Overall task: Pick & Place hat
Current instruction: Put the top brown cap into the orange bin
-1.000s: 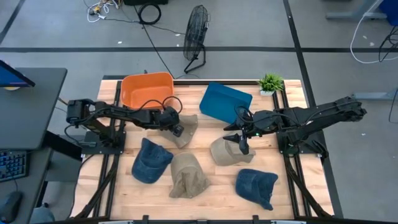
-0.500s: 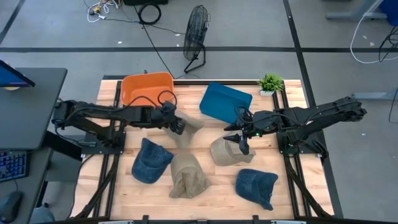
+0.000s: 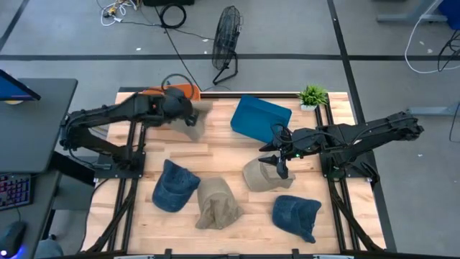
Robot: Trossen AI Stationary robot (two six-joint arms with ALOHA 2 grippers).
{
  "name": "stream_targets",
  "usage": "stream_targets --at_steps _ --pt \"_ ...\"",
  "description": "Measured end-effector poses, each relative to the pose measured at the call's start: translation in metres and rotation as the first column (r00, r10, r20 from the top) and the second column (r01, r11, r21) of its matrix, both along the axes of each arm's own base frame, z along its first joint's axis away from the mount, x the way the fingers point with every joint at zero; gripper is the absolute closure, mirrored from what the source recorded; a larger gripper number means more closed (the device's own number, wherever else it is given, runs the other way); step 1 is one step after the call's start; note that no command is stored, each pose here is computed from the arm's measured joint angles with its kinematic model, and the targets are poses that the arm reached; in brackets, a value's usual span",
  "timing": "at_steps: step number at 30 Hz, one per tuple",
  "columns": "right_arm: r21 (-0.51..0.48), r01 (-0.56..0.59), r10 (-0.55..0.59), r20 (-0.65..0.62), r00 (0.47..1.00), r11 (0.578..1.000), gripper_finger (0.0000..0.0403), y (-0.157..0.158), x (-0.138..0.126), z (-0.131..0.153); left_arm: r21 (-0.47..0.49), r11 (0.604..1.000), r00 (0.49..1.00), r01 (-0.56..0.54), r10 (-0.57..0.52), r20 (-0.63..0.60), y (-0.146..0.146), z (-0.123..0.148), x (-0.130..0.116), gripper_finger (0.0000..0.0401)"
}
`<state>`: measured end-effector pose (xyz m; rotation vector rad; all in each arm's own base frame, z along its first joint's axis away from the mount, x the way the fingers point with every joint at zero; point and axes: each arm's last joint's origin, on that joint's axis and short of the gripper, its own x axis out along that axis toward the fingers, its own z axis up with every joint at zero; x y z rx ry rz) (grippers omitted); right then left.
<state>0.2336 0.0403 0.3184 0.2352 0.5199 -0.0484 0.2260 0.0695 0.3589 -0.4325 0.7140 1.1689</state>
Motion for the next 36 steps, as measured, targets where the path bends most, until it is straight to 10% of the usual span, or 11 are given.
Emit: stream_targets --at_steps 12,36 --pt "-0.002 0.0 0.0 -0.013 1.0 1.0 0.0213 0.0 -0.001 -0.001 -0.006 0.965 0.948 -0.261 0.255 -0.192 0.063 -0.006 -0.041 0.0396" --pt "-0.002 0.0 0.0 -0.012 1.0 1.0 0.0213 0.0 -0.001 -0.001 0.011 0.981 0.98 -0.194 0.194 -0.046 0.113 -0.136 -0.043 0.0382"
